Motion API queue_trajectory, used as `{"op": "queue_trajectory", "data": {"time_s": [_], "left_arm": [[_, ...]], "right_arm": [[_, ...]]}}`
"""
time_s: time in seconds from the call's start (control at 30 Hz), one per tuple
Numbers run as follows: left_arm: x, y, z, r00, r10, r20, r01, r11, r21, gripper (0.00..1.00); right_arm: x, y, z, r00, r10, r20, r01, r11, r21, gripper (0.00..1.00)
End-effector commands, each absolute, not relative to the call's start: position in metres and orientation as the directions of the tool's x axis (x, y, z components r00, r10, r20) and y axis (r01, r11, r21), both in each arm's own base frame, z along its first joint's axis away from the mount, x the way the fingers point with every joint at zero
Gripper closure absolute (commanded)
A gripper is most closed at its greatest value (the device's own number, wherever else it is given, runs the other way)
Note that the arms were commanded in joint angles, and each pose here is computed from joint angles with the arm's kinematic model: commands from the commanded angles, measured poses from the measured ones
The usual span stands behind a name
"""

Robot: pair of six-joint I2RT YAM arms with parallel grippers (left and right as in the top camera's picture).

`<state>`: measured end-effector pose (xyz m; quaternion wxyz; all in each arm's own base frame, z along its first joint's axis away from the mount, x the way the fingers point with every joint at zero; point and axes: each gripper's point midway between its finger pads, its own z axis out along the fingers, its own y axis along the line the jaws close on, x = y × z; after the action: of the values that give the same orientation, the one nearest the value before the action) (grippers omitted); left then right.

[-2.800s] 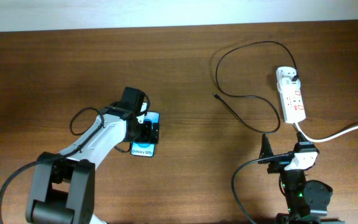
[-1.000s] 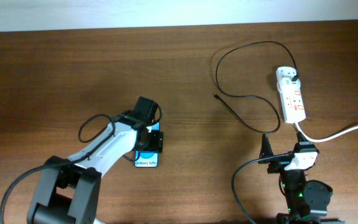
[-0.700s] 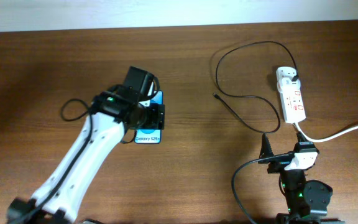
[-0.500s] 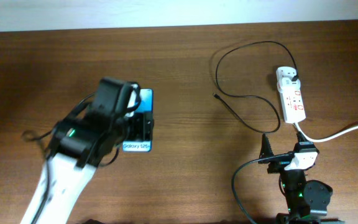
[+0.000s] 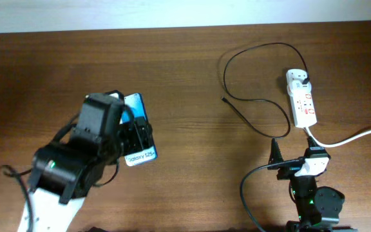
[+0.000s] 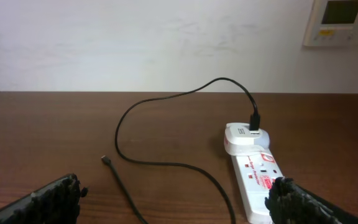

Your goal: Plug charger to phone and switch on socket

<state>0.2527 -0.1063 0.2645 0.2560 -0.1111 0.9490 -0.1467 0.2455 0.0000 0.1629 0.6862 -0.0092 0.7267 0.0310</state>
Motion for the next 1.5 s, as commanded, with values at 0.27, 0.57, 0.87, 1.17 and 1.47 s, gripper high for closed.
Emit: {"op": "queue_trajectory", "data": {"time_s": [0.27,0.57,0.87,1.17,1.47], "left_arm": [[0.287,-0.12,0.213,-0.852,-0.448,-0.27,-0.367,0.88,-0.303,0.58],[0.29,-0.123,0.215,-0.836,-0.48,-0.264,-0.39,0.86,-0.33,0.58],[0.291,-0.123,0.215,-0.835,-0.481,-0.267,-0.389,0.859,-0.332,0.58],[0.313,-0.13,0.228,-0.75,-0.598,-0.282,-0.455,0.776,-0.436,0.59],[0.317,-0.131,0.23,-0.686,-0.686,-0.242,-0.532,0.7,-0.477,0.61]], "right_arm": [[0.145,0.147,0.166,-0.564,0.238,-0.791,-0.715,0.339,0.612,0.02],[0.174,0.13,0.201,-0.612,0.503,-0.611,-0.534,0.308,0.788,0.01],[0.187,0.124,0.25,-0.511,0.484,-0.71,-0.593,0.4,0.699,0.02],[0.246,0.19,0.242,-0.632,0.318,-0.707,-0.619,0.342,0.707,0.02],[0.268,0.276,0.223,-0.565,0.544,-0.621,-0.487,0.388,0.783,0.02]]}}
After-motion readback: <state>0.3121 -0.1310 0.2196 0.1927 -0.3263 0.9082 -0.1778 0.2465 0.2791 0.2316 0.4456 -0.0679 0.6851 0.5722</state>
